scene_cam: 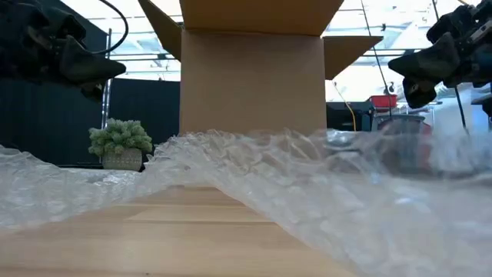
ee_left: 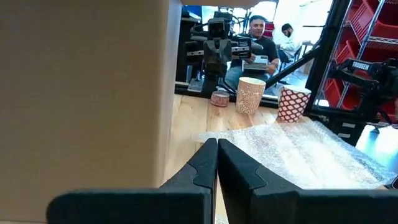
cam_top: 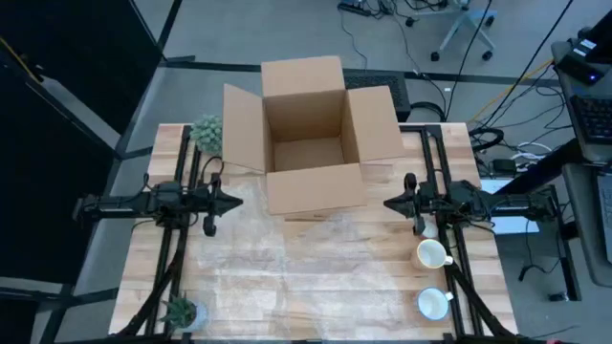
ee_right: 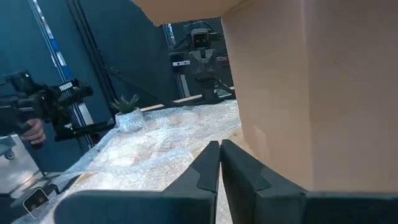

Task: Wrap mug
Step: Wrap the orange mug with bubble wrap

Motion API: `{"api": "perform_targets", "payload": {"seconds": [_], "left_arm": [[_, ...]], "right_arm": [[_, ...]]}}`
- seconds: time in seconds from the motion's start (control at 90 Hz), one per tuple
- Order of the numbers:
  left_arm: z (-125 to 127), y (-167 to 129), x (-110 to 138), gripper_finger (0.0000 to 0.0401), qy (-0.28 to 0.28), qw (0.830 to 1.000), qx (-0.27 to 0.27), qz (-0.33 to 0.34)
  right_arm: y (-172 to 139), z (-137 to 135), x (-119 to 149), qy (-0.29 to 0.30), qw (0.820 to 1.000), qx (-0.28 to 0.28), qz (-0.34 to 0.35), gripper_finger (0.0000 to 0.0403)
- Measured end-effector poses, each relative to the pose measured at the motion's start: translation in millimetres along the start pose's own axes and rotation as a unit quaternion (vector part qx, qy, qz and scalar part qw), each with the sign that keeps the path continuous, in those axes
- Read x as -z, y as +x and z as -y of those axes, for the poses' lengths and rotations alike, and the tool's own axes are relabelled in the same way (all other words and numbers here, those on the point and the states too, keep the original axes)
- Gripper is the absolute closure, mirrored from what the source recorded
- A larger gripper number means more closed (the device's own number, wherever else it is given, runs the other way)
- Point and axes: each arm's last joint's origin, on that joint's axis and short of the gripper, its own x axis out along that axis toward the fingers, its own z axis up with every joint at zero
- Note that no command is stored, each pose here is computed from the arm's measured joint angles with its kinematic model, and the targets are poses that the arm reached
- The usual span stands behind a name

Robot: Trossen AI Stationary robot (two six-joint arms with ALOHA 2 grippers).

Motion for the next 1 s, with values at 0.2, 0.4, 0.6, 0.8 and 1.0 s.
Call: {"api": "perform_targets", "payload": {"seconds": [0.2, 0.4, 0.6, 0.8, 1.0], "left_arm": [[0, 0, 0, 0.0401, 0.0, 1.0, 0.0, 0.0], [0, 0, 0, 0.0401, 0.0, 1.0, 0.0, 0.0], [0, 0, 0, 0.0401, 0.003, 1.0, 0.0, 0.0], [0, 0, 0, 0.0401, 0.003, 1.0, 0.0, 0.0], [0, 0, 0, 0.0401, 0.003, 1.0, 0.0, 0.0]], "right_arm": [[0, 0, -1, -0.001, 1.0, -0.001, 0.006, 0.0401], [-1, -3, -11, -0.011, 0.999, -0.008, 0.05, 0.0401], [0, -8, -37, -0.035, 0.999, 0.009, 0.041, 0.0402], [14, -18, -72, -0.013, 0.997, 0.027, -0.065, 0.0402], [33, -27, -106, 0.015, 0.976, 0.068, -0.206, 0.0403]]}}
